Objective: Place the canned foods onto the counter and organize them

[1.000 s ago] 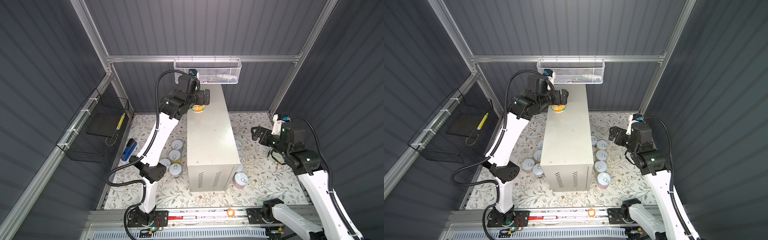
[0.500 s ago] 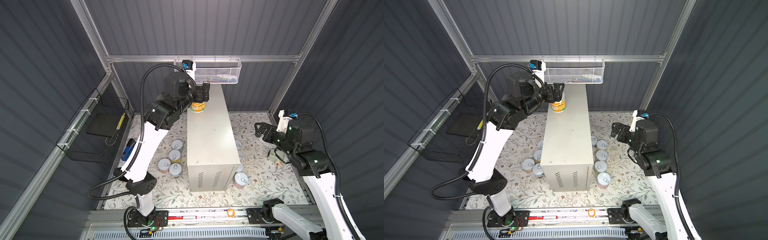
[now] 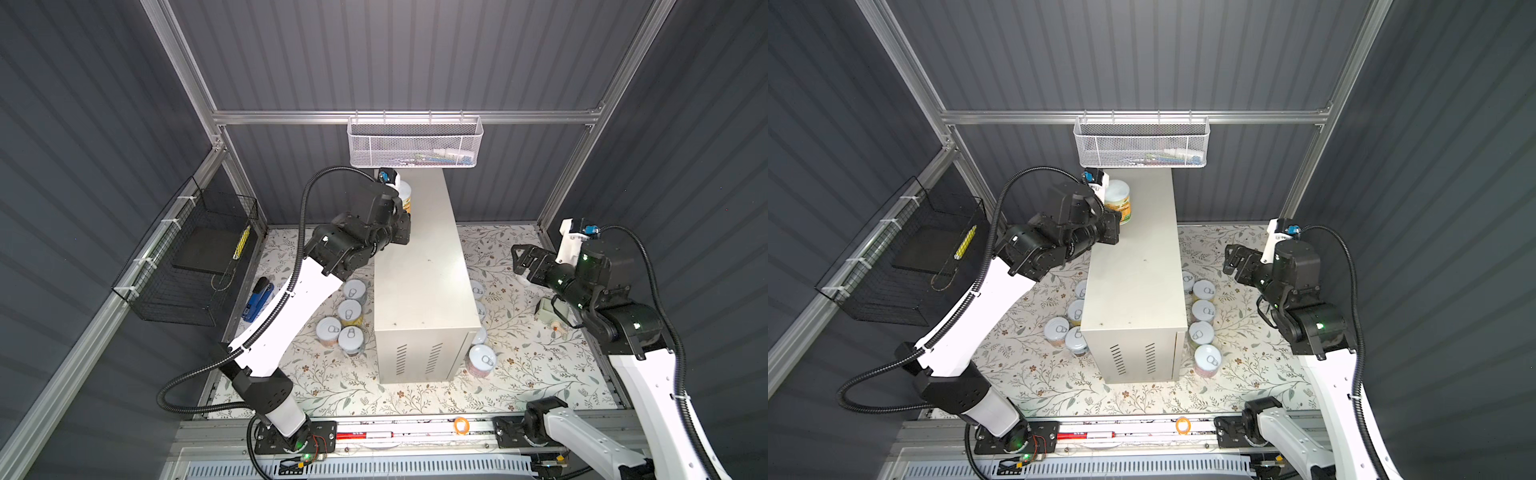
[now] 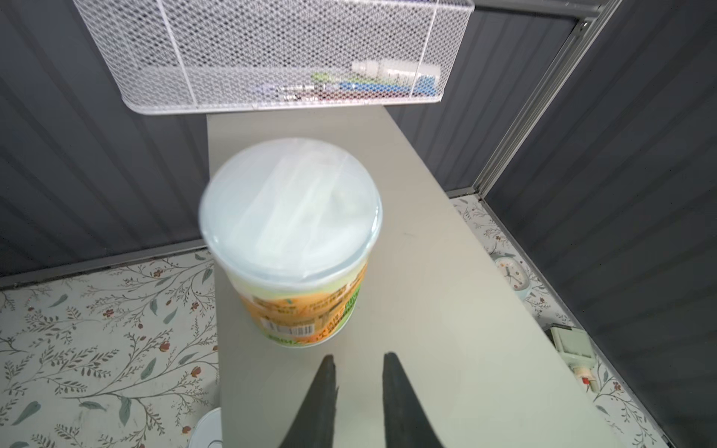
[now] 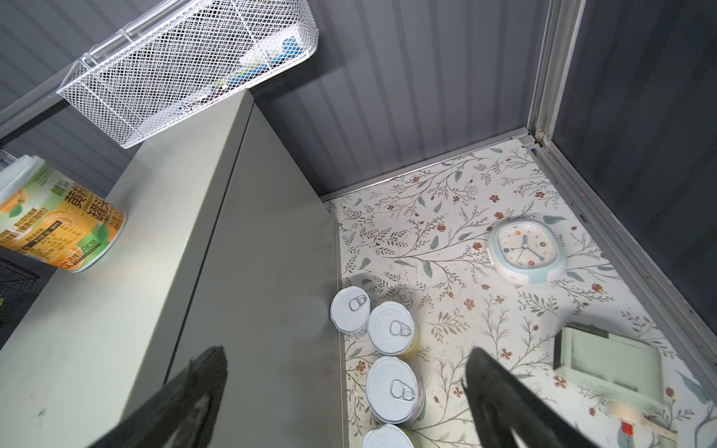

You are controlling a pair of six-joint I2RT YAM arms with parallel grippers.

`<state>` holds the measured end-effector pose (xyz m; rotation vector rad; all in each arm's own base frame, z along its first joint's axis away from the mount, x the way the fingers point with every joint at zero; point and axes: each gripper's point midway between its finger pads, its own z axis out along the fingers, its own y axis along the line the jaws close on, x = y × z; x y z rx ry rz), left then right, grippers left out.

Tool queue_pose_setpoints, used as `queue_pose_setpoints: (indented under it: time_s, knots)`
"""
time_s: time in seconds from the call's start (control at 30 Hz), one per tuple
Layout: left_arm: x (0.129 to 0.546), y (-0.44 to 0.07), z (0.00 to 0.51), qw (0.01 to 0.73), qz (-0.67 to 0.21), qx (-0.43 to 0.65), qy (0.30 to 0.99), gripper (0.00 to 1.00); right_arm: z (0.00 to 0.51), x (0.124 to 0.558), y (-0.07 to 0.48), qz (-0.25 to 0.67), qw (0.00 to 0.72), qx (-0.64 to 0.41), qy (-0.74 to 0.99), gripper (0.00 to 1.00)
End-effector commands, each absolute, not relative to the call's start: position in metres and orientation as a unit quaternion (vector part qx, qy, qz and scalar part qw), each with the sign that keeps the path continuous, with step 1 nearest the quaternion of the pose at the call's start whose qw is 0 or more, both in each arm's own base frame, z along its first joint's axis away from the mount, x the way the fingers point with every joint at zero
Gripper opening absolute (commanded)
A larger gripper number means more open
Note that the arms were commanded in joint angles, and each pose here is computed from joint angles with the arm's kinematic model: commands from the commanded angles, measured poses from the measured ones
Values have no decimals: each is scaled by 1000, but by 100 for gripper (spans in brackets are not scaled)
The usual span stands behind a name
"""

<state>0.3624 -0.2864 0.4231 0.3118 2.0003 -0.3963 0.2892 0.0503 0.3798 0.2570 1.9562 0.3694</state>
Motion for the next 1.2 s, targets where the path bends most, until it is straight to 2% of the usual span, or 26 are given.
queue_pose_setpoints:
  time_s: [0.0, 0.3, 0.5, 0.57, 0.67, 0.77, 0.9, 1.17]
  knots:
    - [370, -289, 427, 522, -172, 113, 828, 25, 380, 288, 52, 157, 533, 106, 824, 97]
    - [402, -297, 397, 503, -153, 109, 844, 27, 378, 295, 53, 154, 533, 105, 825, 98]
    - [418, -298, 389, 496, -154, 122, 846, 33, 376, 299, 53, 152, 531, 105, 827, 98]
    - [420, -302, 388, 492, -157, 132, 846, 38, 374, 301, 53, 152, 529, 106, 828, 98]
    - [415, -313, 390, 483, -179, 158, 842, 63, 372, 303, 55, 154, 525, 106, 831, 98]
    - [405, -323, 392, 472, -200, 183, 839, 75, 372, 306, 57, 160, 523, 106, 830, 98]
    - [389, -329, 395, 462, -218, 207, 834, 77, 370, 308, 61, 170, 520, 105, 831, 98]
    - [344, -331, 427, 471, -267, 240, 806, 74, 365, 313, 67, 185, 512, 105, 832, 98]
